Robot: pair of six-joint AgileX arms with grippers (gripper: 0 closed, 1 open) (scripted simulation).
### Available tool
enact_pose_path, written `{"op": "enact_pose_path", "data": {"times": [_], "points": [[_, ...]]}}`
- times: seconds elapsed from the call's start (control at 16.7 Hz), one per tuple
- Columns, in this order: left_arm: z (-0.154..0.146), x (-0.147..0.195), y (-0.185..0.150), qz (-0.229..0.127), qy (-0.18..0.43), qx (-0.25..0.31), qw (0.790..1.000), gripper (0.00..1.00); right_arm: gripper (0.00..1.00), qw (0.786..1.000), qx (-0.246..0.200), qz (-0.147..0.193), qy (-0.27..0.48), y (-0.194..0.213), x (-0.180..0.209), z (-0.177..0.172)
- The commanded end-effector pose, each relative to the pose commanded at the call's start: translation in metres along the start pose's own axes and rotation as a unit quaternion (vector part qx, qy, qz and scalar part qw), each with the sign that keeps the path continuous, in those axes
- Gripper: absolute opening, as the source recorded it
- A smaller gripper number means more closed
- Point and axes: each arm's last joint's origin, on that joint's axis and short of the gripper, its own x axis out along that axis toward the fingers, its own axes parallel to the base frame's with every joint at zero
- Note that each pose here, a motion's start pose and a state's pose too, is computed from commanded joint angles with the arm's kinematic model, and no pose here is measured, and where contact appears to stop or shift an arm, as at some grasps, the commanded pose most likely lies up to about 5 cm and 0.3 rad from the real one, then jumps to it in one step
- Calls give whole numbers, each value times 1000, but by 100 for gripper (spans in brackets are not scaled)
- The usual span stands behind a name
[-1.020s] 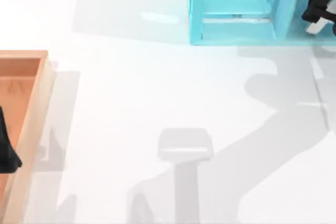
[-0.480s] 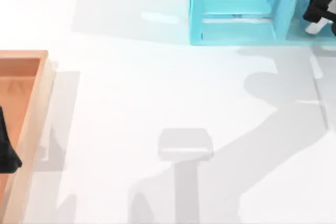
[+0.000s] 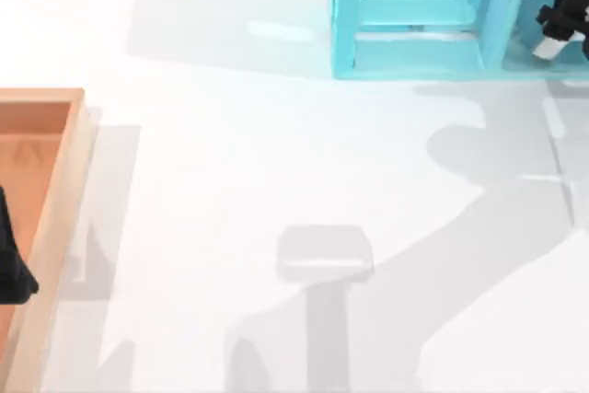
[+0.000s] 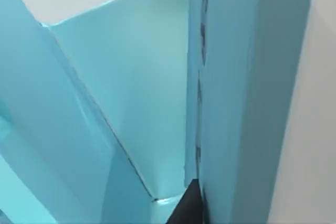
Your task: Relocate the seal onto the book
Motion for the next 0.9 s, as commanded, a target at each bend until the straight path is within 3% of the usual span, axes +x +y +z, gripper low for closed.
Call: {"op": "enact_pose_path", "data": {"times": [0.12,0.66,0.9], "points": [[0,0,0,0,0,0,1000,100,0,1000,0,0,0,0,0,0],[0,0,0,0,0,0,1000,100,0,1000,4,0,8,1,-1,-5],[0,0,0,0,0,0,1000,100,0,1000,4,-5,9,9,-15,21]]}}
